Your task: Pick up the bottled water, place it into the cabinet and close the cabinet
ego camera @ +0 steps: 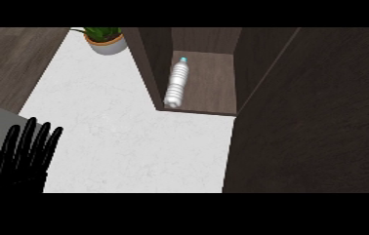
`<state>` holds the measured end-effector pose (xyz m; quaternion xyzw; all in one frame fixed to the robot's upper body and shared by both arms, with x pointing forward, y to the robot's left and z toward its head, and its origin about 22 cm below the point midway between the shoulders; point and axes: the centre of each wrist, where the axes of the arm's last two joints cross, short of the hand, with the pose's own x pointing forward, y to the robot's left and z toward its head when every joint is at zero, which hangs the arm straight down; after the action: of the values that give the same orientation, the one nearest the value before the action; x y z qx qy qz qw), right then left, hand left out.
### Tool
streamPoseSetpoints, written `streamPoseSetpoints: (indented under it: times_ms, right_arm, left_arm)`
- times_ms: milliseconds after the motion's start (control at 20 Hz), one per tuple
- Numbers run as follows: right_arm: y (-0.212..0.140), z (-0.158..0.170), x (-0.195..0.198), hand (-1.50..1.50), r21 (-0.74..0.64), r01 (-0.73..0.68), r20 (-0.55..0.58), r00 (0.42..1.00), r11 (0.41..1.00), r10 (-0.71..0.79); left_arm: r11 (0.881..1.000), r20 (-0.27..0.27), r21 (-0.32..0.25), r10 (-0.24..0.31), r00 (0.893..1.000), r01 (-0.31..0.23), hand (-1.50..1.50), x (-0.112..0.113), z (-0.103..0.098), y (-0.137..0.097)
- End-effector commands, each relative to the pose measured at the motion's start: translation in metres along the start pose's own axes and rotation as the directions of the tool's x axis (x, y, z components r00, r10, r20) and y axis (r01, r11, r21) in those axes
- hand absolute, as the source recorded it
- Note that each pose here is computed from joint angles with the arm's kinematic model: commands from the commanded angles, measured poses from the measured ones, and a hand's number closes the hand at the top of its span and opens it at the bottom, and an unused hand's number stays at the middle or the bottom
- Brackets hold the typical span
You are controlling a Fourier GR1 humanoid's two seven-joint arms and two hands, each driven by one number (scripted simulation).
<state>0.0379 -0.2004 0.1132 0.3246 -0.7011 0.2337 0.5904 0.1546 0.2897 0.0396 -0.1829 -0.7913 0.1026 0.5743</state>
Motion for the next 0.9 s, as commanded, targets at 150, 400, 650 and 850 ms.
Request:
streamPoseSetpoints:
  times_ms: [150,400,650,850]
  right_arm:
    - [0.022,-0.026,0.017,1.5,0.241,0.04,0.075,0.995,0.97,-0.059]
    - [0.015,-0.032,0.014,1.5,0.226,-0.005,0.039,0.999,0.974,-0.004]
    - [0.008,-0.04,0.009,1.5,0.263,-0.051,0.029,0.999,0.963,0.045]
    - [0.001,-0.043,0.01,1.5,0.308,-0.12,0.009,0.992,0.944,0.124]
  left_arm:
    - [0.999,-0.001,-0.049,0.009,1.0,-0.009,-1.5,0.013,0.0,0.013]
    - [0.996,-0.012,-0.089,0.006,1.0,-0.007,-1.5,0.022,0.0,0.018]
    - [0.992,-0.003,-0.125,0.008,1.0,-0.009,-1.5,0.025,-0.004,0.019]
    - [0.987,-0.03,-0.157,0.018,0.999,-0.022,-1.5,0.029,-0.005,0.019]
